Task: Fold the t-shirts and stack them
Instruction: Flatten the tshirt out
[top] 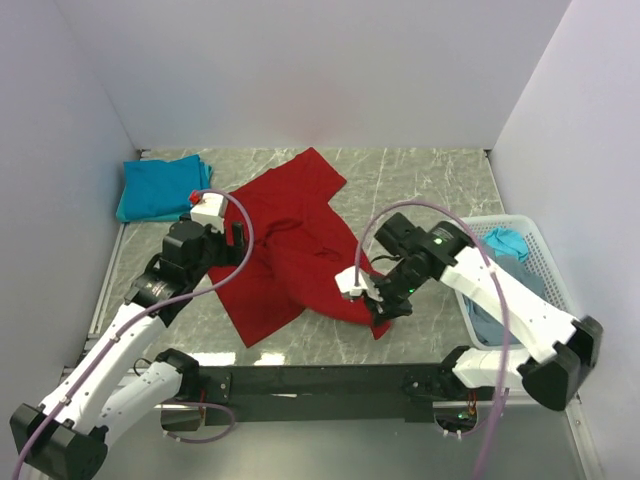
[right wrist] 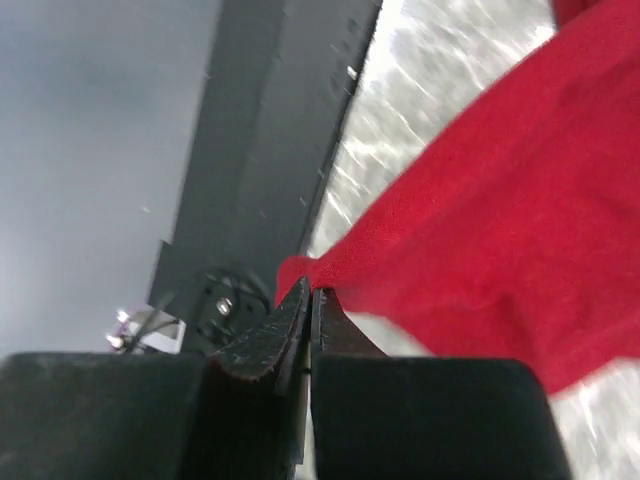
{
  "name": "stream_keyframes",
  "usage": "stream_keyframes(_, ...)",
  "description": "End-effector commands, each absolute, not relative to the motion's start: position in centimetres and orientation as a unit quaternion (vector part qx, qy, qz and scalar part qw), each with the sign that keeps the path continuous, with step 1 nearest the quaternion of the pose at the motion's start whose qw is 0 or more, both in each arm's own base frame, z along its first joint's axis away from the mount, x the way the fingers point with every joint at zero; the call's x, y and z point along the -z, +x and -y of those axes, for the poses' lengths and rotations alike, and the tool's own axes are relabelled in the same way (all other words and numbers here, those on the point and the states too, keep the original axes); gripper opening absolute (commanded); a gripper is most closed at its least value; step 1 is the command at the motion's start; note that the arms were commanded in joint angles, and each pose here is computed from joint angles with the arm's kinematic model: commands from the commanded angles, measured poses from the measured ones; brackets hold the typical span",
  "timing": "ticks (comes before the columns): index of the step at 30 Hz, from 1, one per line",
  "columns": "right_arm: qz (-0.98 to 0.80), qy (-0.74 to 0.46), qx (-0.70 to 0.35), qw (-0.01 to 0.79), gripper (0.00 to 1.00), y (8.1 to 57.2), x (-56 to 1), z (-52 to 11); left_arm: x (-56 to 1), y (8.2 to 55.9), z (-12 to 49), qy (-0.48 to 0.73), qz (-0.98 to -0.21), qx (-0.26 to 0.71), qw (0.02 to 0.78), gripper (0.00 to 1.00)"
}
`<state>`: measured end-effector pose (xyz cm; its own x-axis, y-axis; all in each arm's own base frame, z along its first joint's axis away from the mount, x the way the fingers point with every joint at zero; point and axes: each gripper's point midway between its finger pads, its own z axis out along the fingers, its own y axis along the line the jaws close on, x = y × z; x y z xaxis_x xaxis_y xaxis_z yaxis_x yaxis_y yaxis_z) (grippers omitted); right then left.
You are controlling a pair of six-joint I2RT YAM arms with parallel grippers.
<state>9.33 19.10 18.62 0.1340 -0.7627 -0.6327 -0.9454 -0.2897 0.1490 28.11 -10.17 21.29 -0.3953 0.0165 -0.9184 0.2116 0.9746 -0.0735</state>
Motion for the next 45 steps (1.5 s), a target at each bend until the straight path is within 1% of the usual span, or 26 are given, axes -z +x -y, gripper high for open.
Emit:
stream_keyframes(1, -0.552, -0.732, -0.390, 0.086, 0.04, 5.3, -19.8, -19.9, -21.2, 28.7, 10.3, 0.066, -0.828, 0.089, 0.550, 0.84)
stream_keyframes(2, -0.540, -0.737, -0.398, 0.081, 0.16, 4.9, -19.9, -20.4, -20.9, 28.8, 10.3, 0.068, -0.830, 0.087, 0.547, 0.85)
stream_keyframes(4, -0.512, -0.752, -0.410, 0.066, 0.47, 4.4, -19.6, -21.6, -20.7, 28.8, 10.2, 0.068, -0.832, 0.083, 0.545, 0.85)
stream_keyframes(5, -0.509, -0.754, -0.410, 0.067, 0.53, 4.6, -19.4, -22.2, -20.7, 28.8, 10.2, 0.067, -0.832, 0.082, 0.545, 0.85)
stream_keyframes(7, -0.522, -0.746, -0.406, 0.078, 0.56, 5.8, -19.3, -23.3, -20.7, 28.8, 10.1, 0.067, -0.832, 0.080, 0.545, 0.85)
stream_keyframes(10, -0.579, -0.704, -0.385, 0.145, 0.57, 9.5, -19.7, -24.2, -20.9, 28.8, 9.9, 0.064, -0.829, 0.076, 0.551, 0.85)
stream_keyframes(11, -0.609, -0.672, -0.366, 0.209, 0.57, 13.7, -20.1, -24.4, -21.0, 28.8, 9.8, 0.064, -0.827, 0.076, 0.554, 0.85)
stream_keyframes(12, -0.637, -0.642, -0.357, 0.233, 0.58, 15.8, -20.1, -24.0, -21.0, 28.8, 9.9, 0.066, -0.827, 0.077, 0.553, 0.85)
stream_keyframes(13, -0.674, -0.594, -0.351, 0.265, 0.57, 18.7, -20.4, -24.2, -21.0, 28.8, 9.9, 0.067, -0.826, 0.078, 0.554, 0.85)
stream_keyframes(14, -0.721, -0.533, -0.334, 0.289, 0.57, 22.5, -20.3, -22.1, -21.0, 28.8, 10.0, 0.068, -0.826, 0.078, 0.554, 0.85)
stream_keyframes(16, -0.792, -0.443, -0.320, 0.272, 0.55, 26.4, -18.2, -20.5, -21.0, 28.8, 10.3, 0.075, -0.827, 0.085, 0.551, 0.85)
stream_keyframes(17, -0.810, -0.417, -0.306, 0.277, 0.54, 28.4, -17.7, -20.0, -20.8, 28.9, 10.5, 0.079, -0.828, 0.088, 0.548, 0.85)
stream_keyframes(18, -0.844, -0.386, -0.273, 0.255, 0.52, 30.3, -15.2, -18.6, -20.9, 28.9, 10.8, 0.083, -0.828, 0.093, 0.547, 0.85)
stream_keyframes(19, -0.858, -0.363, -0.264, 0.251, 0.50, 31.4, -14.3, -18.5, -20.7, 28.8, 11.2, 0.092, -0.829, 0.102, 0.543, 0.84)
stream_keyframes(21, -0.882, -0.332, -0.243, 0.229, 0.50, 32.7, -11.8, -18.1, -20.8, 28.6, 12.0, 0.106, -0.826, 0.121, 0.540, 0.84)
stream_keyframes(23, -0.896, -0.307, -0.233, 0.219, 0.50, 33.9, -10.8, -18.1, -20.9, 28.1, 13.3, 0.129, -0.819, 0.154, 0.537, 0.83)
stream_keyframes(27, -0.922, -0.281, -0.215, 0.159, 0.48, 34.4, -6.3, -17.9, -21.5, 27.3, 14.8, 0.156, -0.808, 0.192, 0.534, 0.82)
stream_keyframes(30, -0.933, -0.281, -0.180, 0.137, 0.47, 34.6, -3.8, -17.1, -21.7, 27.1, 15.1, 0.160, -0.805, 0.201, 0.535, 0.82)
stream_keyframes(35, -0.933, -0.291, -0.176, 0.116, 0.47, 34.5, -2.9, -17.6, -22.0, 26.3, 16.2, 0.185, -0.794, 0.233, 0.530, 0.82)
stream_keyframes(38, -0.931, -0.306, -0.169, 0.105, 0.47, 34.0, -2.3, -18.3, -22.4, 24.5, 18.8, 0.242, -0.769, 0.301, 0.509, 0.80)
stream_keyframes(39, -0.931, -0.312, -0.159, 0.105, 0.38, 34.0, -2.2, -18.3, -22.3, 24.1, 19.3, 0.253, -0.764, 0.315, 0.503, 0.80)
stream_keyframes(40, -0.931, -0.313, -0.156, 0.108, 0.33, 34.1, -2.3, -18.3, -22.5, 23.4, 20.0, 0.269, -0.755, 0.338, 0.494, 0.80)
stream_keyframes(42, -0.930, -0.314, -0.149, 0.123, 0.18, 34.9, -3.2, -18.4, -22.3, 23.0, 20.5, 0.277, -0.752, 0.350, 0.485, 0.79)
stream_keyframes(43, -0.930, -0.316, -0.136, 0.130, 0.02, 35.3, -3.6, -18.0, -22.2, 23.0, 20.6, 0.279, -0.753, 0.352, 0.482, 0.79)
stream_keyframes(44, -0.928, -0.319, -0.122, 0.152, 0.00, 36.6, -4.8, -18.0, -22.2, 23.0, 20.7, 0.280, -0.752, 0.351, 0.482, 0.78)
stream_keyframes(45, -0.928, -0.321, -0.082, 0.168, 0.00, 37.8, -5.5, -16.8, -22.1, 23.0, 20.6, 0.279, -0.754, 0.351, 0.481, 0.78)
